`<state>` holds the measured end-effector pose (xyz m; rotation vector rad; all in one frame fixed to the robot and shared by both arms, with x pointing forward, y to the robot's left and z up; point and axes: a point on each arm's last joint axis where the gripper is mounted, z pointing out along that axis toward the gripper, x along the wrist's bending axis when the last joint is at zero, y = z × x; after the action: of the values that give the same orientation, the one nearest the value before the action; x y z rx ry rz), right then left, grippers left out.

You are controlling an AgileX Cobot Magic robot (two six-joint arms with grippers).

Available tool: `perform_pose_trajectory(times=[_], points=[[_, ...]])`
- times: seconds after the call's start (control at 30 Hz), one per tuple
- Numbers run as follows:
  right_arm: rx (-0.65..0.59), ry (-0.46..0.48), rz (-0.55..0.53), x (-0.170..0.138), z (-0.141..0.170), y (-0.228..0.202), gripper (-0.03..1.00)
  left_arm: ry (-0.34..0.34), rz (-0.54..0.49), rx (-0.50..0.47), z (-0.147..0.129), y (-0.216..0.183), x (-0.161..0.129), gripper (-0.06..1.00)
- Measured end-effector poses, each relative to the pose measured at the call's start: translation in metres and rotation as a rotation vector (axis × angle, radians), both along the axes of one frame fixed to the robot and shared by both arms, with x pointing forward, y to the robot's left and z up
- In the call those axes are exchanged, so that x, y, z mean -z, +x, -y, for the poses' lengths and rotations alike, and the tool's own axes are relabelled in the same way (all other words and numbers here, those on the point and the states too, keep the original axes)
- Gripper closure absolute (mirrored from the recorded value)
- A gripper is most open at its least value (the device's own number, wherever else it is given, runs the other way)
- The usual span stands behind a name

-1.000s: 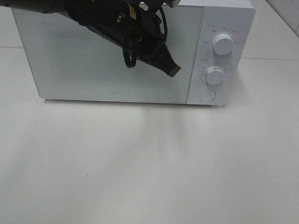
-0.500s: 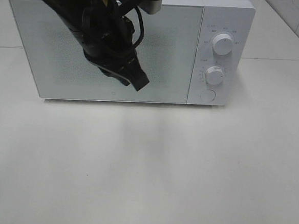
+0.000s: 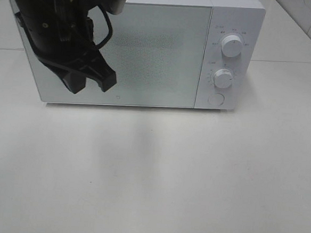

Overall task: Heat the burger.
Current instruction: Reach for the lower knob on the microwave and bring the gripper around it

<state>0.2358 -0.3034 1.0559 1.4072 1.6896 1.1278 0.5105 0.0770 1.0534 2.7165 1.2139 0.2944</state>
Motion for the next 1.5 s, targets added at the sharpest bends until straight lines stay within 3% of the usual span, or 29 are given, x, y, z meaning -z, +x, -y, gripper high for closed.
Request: perform_pose_trajectory(times=[0.03,0.13,0.33,0.5,0.57,0.8,0.83,0.9,0.97,1.13,1.5], points=[[0.000,0.000,0.000,0.000,0.000,0.000,0.37,0.041,-0.001,-0.019,-0.004,0.000,-0.001,0.94],[0.000,0.000,0.000,0.000,0.000,0.000,0.37,0.078,-0.001,-0.031,-0.008,0.000,-0.001,0.94],[0.000,0.000,0.000,0.000,0.000,0.000,0.37,0.082,-0.004,-0.064,-0.018,0.006,-0.001,0.94],[0.000,0.000,0.000,0.000,0.000,0.000,0.37,0.040,-0.037,-0.182,-0.047,0.024,-0.002,0.94],[0.000,0.000,0.000,0.000,0.000,0.000,0.37,-0.017,-0.057,-0.251,-0.068,0.031,-0.008,0.94],[0.000,0.000,0.000,0.000,0.000,0.000,0.37,-0.104,-0.023,-0.376,-0.118,0.024,-0.035,0.94],[0.000,0.000,0.000,0.000,0.000,0.000,0.37,-0.113,-0.005,-0.434,-0.139,0.018,-0.041,0.94],[0.000,0.000,0.000,0.000,0.000,0.000,0.37,-0.118,0.004,-0.466,-0.150,0.013,-0.044,0.94],[0.000,0.000,0.000,0.000,0.000,0.000,0.37,-0.128,0.029,-0.568,-0.177,-0.006,-0.050,0.94],[0.000,0.000,0.000,0.000,0.000,0.000,0.37,-0.133,0.084,-0.666,-0.203,-0.051,-0.056,0.94],[0.000,0.000,0.000,0.000,0.000,0.000,0.37,-0.199,0.219,-0.676,-0.216,-0.150,-0.052,0.94]])
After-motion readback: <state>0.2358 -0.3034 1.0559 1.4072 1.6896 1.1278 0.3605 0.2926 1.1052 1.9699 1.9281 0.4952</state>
